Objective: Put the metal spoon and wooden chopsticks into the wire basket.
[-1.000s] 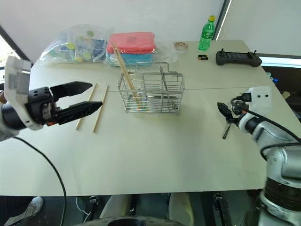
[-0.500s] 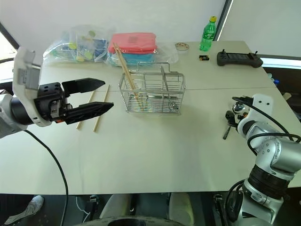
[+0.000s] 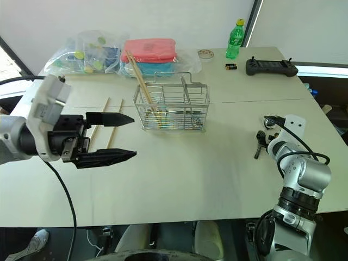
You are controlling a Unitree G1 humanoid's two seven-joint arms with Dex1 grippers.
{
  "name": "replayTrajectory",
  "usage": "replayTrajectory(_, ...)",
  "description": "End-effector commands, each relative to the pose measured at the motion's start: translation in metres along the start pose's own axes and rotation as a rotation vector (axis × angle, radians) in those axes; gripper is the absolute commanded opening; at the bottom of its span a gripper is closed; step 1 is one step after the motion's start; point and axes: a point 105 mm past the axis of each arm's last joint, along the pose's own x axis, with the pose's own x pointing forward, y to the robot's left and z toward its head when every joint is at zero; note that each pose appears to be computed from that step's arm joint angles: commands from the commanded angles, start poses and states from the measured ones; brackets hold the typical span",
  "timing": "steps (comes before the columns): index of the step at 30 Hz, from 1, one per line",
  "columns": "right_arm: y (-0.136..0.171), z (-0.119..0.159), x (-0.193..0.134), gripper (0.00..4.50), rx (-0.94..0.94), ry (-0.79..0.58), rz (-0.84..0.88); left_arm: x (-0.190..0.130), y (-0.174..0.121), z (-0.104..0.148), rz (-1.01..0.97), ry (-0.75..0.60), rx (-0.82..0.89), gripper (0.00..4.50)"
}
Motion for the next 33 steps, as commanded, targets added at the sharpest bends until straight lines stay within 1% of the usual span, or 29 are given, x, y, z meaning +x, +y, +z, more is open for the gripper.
replayTrajectory(1, 0.001, -0.003, 0.005, 3.25, 0.004, 0.007, -0.003, 0.0, 0.003, 0.009, 0.003, -0.026, 0.038, 4.5)
replayTrajectory(3, 0.002, -0.007, 0.007, 2.24, 0.016, 0.014, 0.002, 0.0, 0.004, 0.011, 0.001, -0.034, 0.038, 4.5)
replayTrajectory(4, 0.003, -0.008, 0.008, 1.82, 0.019, 0.015, 0.005, 0.0, 0.004, 0.012, 0.0, -0.035, 0.037, 4.5)
replayTrajectory(6, 0.005, -0.009, 0.009, 0.73, 0.023, 0.019, 0.009, 0.0, 0.004, 0.013, 0.0, -0.036, 0.038, 4.5)
replayTrajectory(7, 0.006, -0.01, 0.01, 0.26, 0.027, 0.022, 0.011, 0.0, 0.005, 0.013, 0.001, -0.036, 0.038, 4.5)
replayTrajectory(8, 0.006, -0.01, 0.01, 0.05, 0.021, 0.021, 0.017, 0.0, 0.005, 0.013, 0.002, -0.036, 0.038, 4.5)
replayTrajectory(14, 0.005, -0.006, 0.009, 0.05, -0.042, -0.003, 0.008, 0.0, 0.007, 0.011, 0.011, -0.034, 0.036, 4.5)
replayTrajectory(16, 0.003, 0.004, 0.007, 0.05, -0.073, -0.041, 0.0, 0.0, 0.007, 0.01, 0.017, -0.034, 0.035, 4.5)
replayTrajectory(18, 0.005, 0.025, 0.001, 0.05, -0.153, -0.135, 0.005, -0.001, 0.009, 0.009, 0.034, -0.037, 0.033, 4.5)
replayTrajectory(21, 0.037, 0.072, -0.02, 0.05, -0.203, -0.342, 0.146, -0.003, 0.013, 0.007, 0.069, -0.046, 0.024, 4.5)
replayTrajectory(24, 0.085, 0.12, -0.054, 0.05, -0.213, -0.555, 0.368, -0.005, 0.017, 0.004, 0.104, -0.051, 0.017, 4.5)
replayTrajectory(25, 0.099, 0.132, -0.066, 0.05, -0.212, -0.606, 0.439, -0.006, 0.018, 0.003, 0.112, -0.053, 0.014, 4.5)
replayTrajectory(29, 0.145, 0.162, -0.104, 0.05, -0.16, -0.731, 0.689, -0.007, 0.021, 0.003, 0.136, -0.062, 0.009, 4.5)
replayTrajectory(33, 0.185, 0.174, -0.132, 0.05, -0.057, -0.755, 0.916, -0.008, 0.024, 0.003, 0.157, -0.074, 0.01, 4.5)
